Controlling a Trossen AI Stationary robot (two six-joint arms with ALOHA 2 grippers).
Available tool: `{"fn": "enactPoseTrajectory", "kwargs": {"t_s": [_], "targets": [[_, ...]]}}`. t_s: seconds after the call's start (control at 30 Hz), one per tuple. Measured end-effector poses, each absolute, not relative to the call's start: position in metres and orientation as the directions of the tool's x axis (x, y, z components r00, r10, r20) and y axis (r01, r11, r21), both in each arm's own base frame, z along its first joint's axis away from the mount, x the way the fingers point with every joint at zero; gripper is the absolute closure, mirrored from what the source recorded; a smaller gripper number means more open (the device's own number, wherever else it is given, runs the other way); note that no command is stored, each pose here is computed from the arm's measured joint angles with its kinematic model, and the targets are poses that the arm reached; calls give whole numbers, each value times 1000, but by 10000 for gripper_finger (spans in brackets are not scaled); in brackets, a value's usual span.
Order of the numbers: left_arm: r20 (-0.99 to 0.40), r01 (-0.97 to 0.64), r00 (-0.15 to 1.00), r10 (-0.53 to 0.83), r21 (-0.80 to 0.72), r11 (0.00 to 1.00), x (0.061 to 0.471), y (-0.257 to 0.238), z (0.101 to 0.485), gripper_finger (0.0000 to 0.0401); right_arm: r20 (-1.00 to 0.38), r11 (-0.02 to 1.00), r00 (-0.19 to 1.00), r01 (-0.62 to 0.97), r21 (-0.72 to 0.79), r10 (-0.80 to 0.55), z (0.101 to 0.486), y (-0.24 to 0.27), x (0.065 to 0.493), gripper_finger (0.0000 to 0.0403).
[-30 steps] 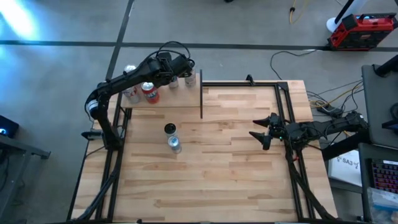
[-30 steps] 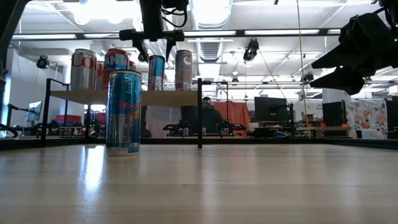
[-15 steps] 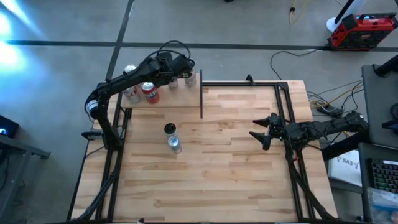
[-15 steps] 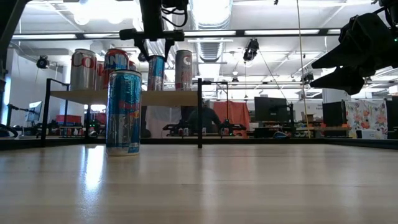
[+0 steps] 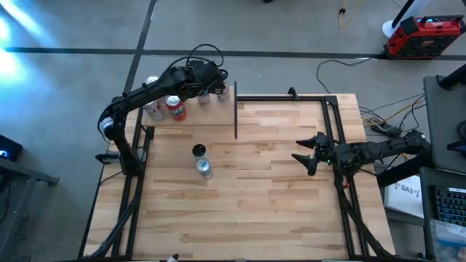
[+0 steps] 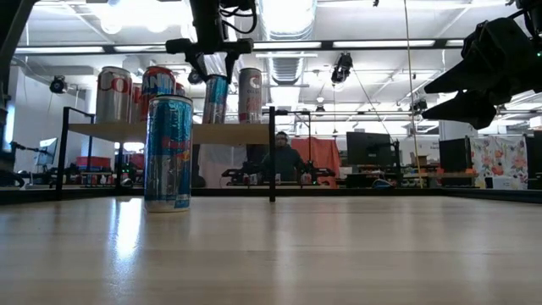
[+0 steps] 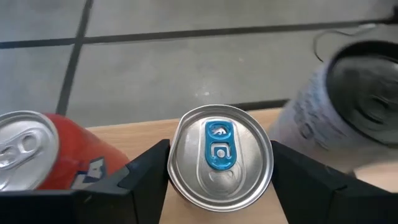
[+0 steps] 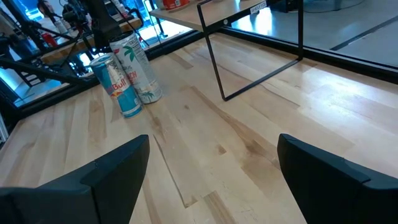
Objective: Place canned beverage on shelf
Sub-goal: Put the bottom blue soda can on the shelf
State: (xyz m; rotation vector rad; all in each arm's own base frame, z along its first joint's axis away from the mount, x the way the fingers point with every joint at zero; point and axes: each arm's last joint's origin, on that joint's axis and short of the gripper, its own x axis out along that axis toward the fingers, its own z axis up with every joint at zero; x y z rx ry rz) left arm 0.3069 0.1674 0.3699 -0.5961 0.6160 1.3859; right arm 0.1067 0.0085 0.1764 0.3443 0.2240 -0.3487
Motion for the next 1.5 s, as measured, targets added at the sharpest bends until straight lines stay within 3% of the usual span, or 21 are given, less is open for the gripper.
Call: {"fn": "enactPoseTrajectory", "kwargs": {"t_s": [0.4, 1.23, 1.5], "targets": [[-742, -977, 163, 650, -31, 210, 300, 171, 377, 170, -272, 883, 916, 369, 290, -294, 176, 9, 107, 67], [-755, -986, 150, 638, -68, 151, 290, 186, 378, 169, -272, 883, 916, 370, 290, -294, 176, 8, 107, 67], [-760, -991, 122, 638, -55, 124, 288, 185, 376, 147, -272, 883, 916, 370, 290, -294, 176, 8, 107, 67]]}}
